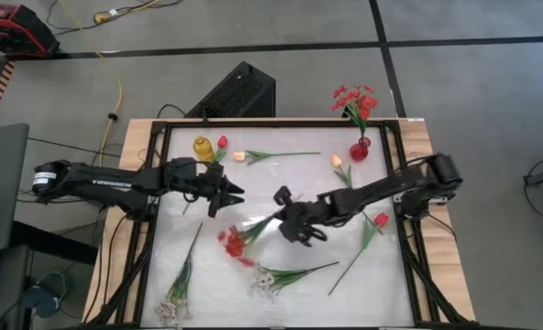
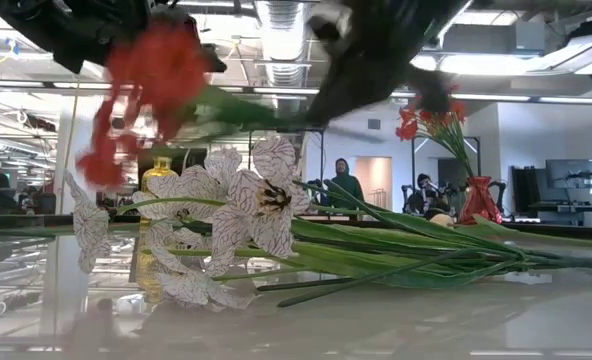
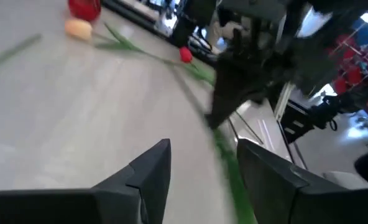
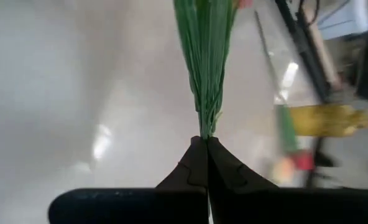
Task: Sort flowers into vase by color
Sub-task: Put the red flowers into the red vase
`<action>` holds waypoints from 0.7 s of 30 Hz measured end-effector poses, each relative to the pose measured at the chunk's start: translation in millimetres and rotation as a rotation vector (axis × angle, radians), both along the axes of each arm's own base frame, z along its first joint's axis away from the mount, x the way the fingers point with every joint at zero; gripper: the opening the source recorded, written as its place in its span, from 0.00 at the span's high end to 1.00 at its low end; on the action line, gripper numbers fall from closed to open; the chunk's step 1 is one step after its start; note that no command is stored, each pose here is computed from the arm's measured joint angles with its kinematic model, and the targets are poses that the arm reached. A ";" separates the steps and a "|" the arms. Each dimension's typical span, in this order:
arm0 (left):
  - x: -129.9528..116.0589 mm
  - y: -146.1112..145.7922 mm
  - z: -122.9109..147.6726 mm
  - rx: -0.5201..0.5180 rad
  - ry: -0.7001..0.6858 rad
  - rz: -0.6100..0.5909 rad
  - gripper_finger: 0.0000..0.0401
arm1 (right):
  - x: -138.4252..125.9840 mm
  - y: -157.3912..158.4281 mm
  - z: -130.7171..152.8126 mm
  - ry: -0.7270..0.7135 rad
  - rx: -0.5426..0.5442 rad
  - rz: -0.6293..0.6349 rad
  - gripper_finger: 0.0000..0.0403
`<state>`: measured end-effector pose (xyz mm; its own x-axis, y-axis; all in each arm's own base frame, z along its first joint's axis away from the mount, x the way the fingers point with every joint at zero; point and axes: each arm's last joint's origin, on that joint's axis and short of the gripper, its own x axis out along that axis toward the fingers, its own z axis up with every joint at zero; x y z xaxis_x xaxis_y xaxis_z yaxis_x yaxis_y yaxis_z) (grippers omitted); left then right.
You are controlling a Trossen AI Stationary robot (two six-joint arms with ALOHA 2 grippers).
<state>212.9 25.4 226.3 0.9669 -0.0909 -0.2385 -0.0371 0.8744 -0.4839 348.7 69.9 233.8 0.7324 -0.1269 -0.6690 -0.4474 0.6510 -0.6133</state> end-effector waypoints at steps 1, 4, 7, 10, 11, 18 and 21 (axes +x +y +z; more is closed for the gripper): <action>-2.8 0.9 3.4 0.017 -0.016 0.005 0.56 | -8.4 -1.6 9.0 0.001 0.068 -0.005 0.96; -9.4 1.4 11.1 0.087 -0.051 0.031 0.56 | -40.3 -11.7 27.9 -0.023 0.226 -0.007 0.96; -13.1 0.6 14.9 0.152 -0.068 0.041 0.57 | -79.5 -19.4 38.0 -0.123 0.300 -0.022 0.96; -15.1 -0.5 12.1 0.178 -0.058 0.032 0.57 | -123.4 -28.4 47.1 -0.293 0.377 -0.054 0.96; -15.0 -0.9 11.5 0.182 -0.052 0.028 0.57 | -138.7 -32.1 48.2 -0.356 0.399 -0.071 0.96; -14.2 -5.6 9.5 0.238 -0.039 0.003 0.57 | -220.1 -58.5 31.5 -0.877 0.375 -0.224 0.96; -14.1 -6.1 9.9 0.260 -0.044 0.001 0.57 | -240.2 -69.8 16.5 -1.070 0.321 -0.305 0.96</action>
<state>198.8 19.3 236.3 0.9769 -0.0313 -0.2116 -0.0218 0.9696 -0.2437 108.4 0.1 250.4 0.9115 -0.3330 0.2413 0.4037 0.8366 -0.3704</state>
